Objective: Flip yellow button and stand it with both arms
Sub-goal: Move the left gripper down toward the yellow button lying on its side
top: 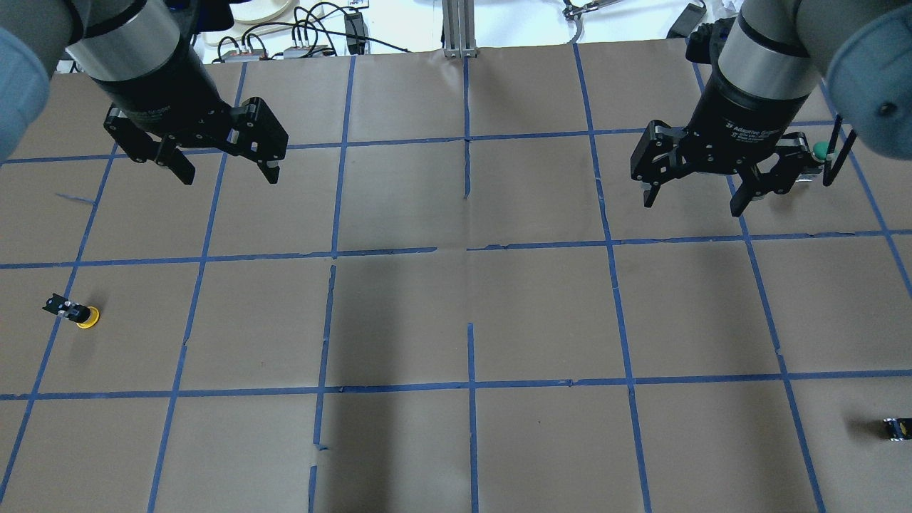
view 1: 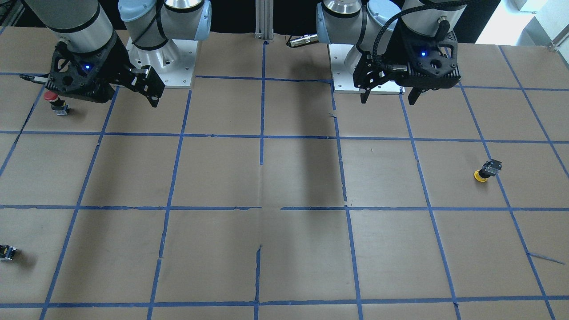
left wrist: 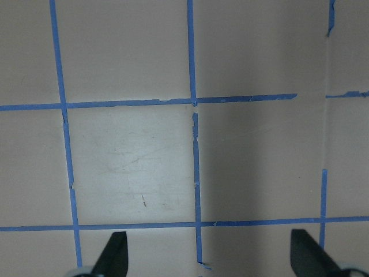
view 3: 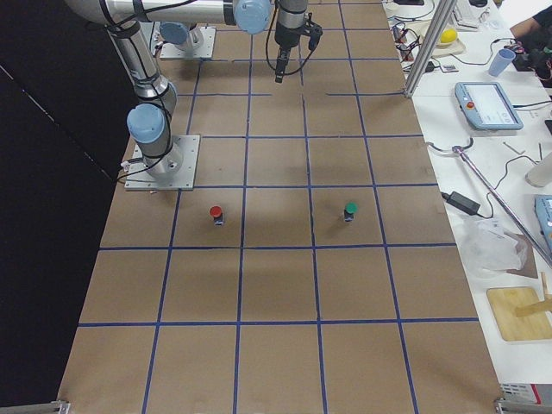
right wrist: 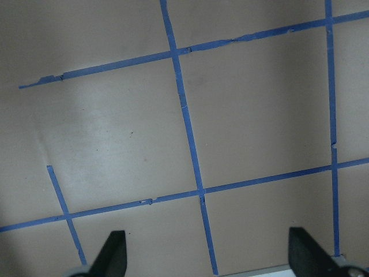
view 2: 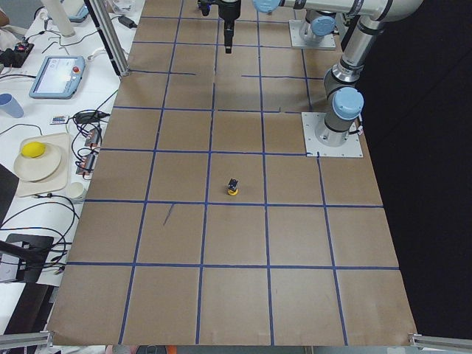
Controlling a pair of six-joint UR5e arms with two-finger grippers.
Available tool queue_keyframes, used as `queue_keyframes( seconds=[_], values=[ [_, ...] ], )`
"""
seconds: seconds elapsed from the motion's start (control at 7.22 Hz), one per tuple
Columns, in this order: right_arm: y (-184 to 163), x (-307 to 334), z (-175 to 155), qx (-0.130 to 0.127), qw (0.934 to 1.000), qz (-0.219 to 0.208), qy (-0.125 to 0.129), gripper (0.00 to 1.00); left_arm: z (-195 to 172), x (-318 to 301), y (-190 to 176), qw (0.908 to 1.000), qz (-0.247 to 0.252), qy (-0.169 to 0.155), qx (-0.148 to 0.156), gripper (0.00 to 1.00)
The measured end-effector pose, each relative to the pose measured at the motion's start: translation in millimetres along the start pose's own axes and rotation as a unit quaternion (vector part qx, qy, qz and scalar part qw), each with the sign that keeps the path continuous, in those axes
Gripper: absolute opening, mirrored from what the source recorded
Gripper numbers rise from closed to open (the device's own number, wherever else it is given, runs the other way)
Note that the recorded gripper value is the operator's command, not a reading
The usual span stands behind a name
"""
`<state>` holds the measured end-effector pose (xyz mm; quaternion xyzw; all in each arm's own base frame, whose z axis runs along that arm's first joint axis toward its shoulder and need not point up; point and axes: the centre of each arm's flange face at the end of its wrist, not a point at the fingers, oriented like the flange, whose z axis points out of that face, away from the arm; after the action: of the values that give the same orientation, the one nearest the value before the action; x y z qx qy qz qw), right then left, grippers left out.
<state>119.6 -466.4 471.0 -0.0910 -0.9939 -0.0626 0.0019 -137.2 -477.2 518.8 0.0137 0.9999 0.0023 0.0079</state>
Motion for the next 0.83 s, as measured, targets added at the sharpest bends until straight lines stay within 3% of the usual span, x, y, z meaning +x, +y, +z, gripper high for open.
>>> queue_keyframes(
  seconds=[0.42, 0.83],
  values=[
    [0.9, -0.4, 0.1, -0.003, 1.0000, 0.000, -0.003, 1.00, 10.6, -23.8, 2.3, 0.9994, 0.032, -0.002, -0.016, 0.99],
    [0.9, -0.7, -0.9, -0.001, 1.0000, 0.000, -0.004, 1.00, 50.0, -137.0, -3.1, 0.9953, 0.076, 0.015, -0.058, 0.99]
  ],
)
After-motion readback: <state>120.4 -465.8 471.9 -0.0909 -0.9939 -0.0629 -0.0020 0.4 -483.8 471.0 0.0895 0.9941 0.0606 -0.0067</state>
